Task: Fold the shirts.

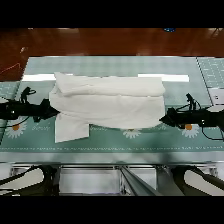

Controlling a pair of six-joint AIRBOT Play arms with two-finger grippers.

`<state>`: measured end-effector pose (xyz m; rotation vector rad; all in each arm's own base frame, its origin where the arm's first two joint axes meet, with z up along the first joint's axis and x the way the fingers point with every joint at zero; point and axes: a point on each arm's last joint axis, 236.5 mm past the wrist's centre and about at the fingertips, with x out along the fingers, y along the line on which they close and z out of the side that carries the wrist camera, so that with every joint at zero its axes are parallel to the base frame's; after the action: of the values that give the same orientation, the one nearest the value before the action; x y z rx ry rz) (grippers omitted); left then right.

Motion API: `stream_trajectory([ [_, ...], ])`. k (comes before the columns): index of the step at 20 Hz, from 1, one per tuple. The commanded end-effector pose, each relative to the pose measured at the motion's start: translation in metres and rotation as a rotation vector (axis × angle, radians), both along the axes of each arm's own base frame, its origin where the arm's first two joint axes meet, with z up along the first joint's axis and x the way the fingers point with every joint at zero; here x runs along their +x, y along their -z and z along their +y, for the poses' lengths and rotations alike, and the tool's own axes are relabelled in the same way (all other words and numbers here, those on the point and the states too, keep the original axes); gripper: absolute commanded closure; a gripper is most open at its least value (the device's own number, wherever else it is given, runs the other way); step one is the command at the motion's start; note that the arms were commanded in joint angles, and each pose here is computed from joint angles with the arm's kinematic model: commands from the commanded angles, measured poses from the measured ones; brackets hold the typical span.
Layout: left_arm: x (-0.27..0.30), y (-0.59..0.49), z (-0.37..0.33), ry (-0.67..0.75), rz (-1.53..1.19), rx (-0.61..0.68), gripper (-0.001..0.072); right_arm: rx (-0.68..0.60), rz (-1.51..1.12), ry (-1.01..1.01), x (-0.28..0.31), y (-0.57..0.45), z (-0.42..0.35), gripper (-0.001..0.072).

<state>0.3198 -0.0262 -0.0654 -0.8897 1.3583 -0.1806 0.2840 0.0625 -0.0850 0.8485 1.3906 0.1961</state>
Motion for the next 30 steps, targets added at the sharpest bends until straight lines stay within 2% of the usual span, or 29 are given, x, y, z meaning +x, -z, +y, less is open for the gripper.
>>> stream_trajectory([
  [1,0.030,-0.030,0.005,0.024,-0.093,0.023,0.0683,-0.025,-0.077,-0.035,0.023,-0.023,-0.004,0.0692],
  [7,0.103,-0.039,-0.002,0.094,-0.180,0.060,0.0683,-0.047,-0.184,-0.015,0.094,-0.048,-0.015,0.0691],
  [16,0.223,-0.027,-0.009,0.085,-0.208,0.024,0.0683,0.068,-0.251,0.087,0.199,-0.044,-0.025,0.0691],
  [24,0.244,0.001,-0.011,0.077,-0.209,0.029,0.0682,0.096,-0.281,0.166,0.235,-0.021,-0.035,0.0691],
  [25,0.250,-0.002,-0.011,0.058,-0.224,0.025,0.0654,0.104,-0.278,0.171,0.236,-0.018,-0.034,0.0671],
  [26,0.253,-0.007,-0.014,0.045,-0.235,0.000,0.0497,0.109,-0.278,0.182,0.238,-0.016,-0.034,0.0457],
  [27,0.255,-0.013,-0.019,0.034,-0.243,-0.030,0.0202,0.106,-0.285,0.190,0.240,-0.017,-0.036,0.0298],
  [30,0.253,-0.046,-0.007,0.049,-0.247,-0.063,0.0197,0.111,-0.345,0.181,0.244,-0.056,-0.051,0.0302],
])
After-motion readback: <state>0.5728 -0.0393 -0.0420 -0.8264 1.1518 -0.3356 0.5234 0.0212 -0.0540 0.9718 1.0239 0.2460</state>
